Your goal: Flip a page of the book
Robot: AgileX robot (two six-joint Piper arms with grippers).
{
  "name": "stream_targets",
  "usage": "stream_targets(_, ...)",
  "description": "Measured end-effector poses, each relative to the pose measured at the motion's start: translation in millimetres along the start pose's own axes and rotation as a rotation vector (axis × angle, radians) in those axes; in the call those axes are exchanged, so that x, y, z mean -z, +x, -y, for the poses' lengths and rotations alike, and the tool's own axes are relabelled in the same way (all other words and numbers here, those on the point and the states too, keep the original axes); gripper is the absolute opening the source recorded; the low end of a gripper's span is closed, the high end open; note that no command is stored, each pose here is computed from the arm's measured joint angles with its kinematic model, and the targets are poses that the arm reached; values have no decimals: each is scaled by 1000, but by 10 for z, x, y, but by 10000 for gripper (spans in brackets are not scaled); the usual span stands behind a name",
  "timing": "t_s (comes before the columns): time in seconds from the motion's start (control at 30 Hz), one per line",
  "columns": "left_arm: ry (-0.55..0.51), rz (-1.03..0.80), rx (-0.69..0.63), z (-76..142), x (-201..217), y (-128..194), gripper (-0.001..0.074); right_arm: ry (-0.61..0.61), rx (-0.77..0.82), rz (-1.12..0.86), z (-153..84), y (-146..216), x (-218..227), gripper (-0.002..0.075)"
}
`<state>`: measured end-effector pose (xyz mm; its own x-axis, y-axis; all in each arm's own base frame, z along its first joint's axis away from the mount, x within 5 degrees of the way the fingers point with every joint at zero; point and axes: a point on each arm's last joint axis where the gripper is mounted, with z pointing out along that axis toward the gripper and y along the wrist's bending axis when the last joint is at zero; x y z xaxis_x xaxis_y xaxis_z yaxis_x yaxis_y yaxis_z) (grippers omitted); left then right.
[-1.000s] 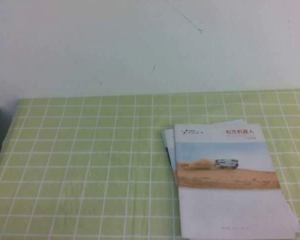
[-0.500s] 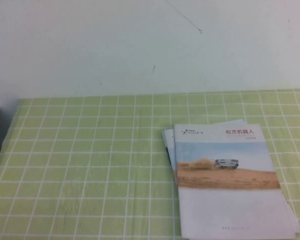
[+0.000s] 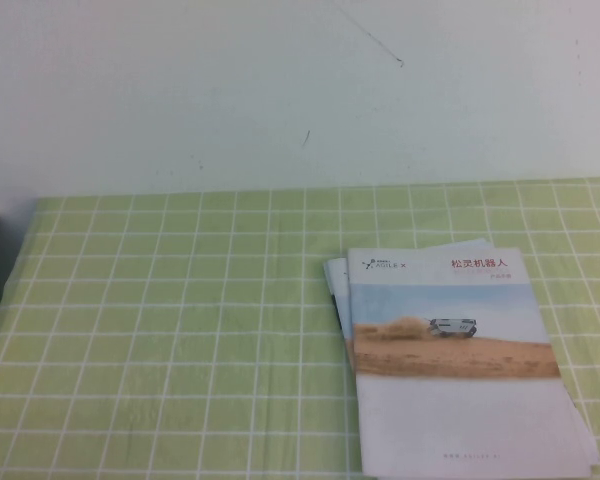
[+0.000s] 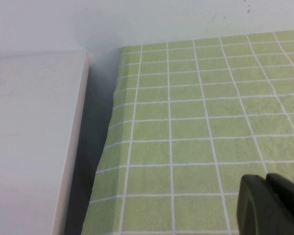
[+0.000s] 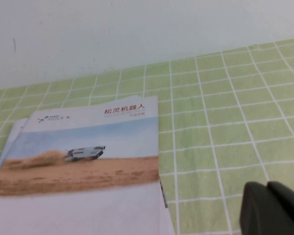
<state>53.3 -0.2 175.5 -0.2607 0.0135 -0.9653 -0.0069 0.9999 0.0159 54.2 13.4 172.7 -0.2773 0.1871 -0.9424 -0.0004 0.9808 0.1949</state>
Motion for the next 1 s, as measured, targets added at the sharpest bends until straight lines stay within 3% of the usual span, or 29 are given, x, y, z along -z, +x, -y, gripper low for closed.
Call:
stream_targets(0.33, 0, 0, 0, 0, 0, 0, -4, 1, 26, -1, 1, 1, 0, -2)
stream_targets(0.67, -4, 0, -22, -3, 0, 0, -4, 32, 198, 41, 26, -40, 1, -2)
stream_targets(1.0, -8, -1, -44, -7, 0, 1, -4, 38, 208, 48, 29, -47, 2, -2)
